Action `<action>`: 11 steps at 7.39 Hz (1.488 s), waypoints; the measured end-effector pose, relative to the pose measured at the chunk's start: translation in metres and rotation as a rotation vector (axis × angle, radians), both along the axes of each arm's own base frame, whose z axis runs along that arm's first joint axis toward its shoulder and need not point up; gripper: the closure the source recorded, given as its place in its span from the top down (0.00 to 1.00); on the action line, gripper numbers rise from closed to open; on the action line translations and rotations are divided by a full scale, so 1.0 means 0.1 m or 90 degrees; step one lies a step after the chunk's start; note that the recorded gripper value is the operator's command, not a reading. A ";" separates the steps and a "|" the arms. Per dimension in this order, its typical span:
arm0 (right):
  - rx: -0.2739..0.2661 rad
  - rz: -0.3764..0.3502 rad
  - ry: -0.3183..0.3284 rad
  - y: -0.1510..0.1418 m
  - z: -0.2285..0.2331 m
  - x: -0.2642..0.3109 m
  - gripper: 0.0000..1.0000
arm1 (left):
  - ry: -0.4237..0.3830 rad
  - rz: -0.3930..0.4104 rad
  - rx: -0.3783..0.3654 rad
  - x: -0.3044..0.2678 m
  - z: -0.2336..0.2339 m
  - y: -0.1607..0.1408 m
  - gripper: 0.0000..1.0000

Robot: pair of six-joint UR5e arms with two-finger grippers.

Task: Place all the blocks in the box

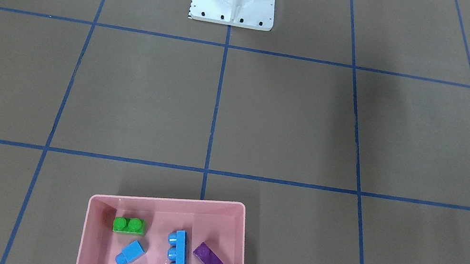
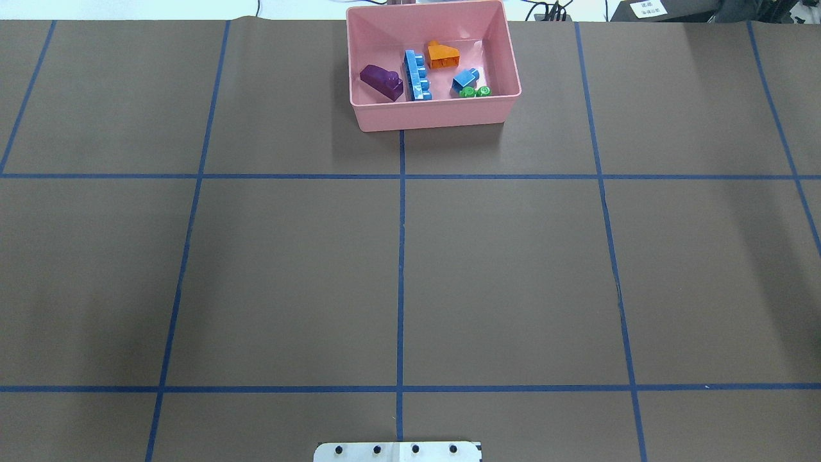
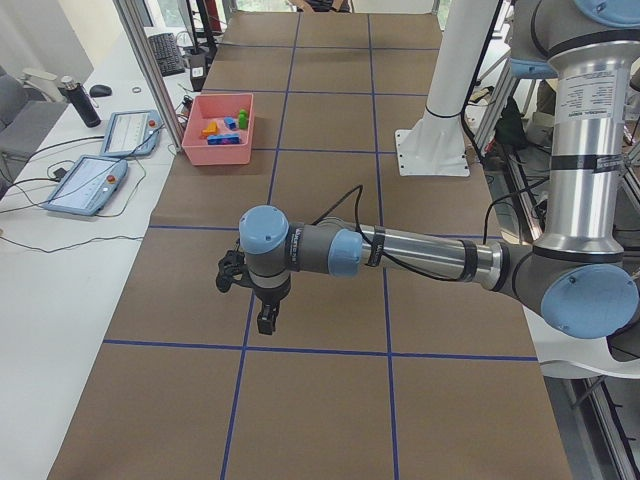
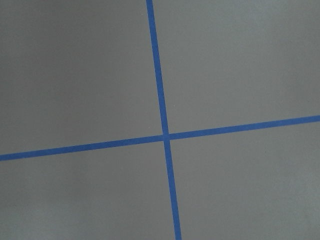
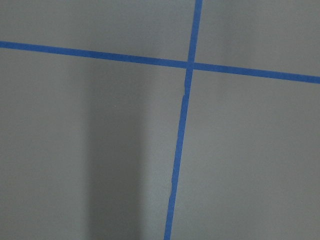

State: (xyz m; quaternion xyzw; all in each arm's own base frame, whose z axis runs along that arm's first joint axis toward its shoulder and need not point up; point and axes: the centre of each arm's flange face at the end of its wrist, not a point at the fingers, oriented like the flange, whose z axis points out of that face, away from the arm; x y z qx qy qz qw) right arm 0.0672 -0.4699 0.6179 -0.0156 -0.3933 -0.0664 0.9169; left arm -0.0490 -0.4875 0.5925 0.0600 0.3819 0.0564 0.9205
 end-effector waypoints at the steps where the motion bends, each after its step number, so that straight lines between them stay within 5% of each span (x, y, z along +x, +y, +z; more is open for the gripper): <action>1: 0.009 0.000 0.003 -0.02 -0.03 -0.01 1.00 | -0.001 -0.001 0.005 0.00 -0.01 0.01 1.00; 6: 0.043 -0.006 0.024 -0.08 -0.16 -0.03 1.00 | 0.001 -0.004 0.010 0.01 -0.09 0.01 1.00; 11: 0.137 -0.001 0.023 -0.14 -0.17 -0.04 1.00 | 0.004 -0.003 0.012 0.02 -0.08 -0.01 1.00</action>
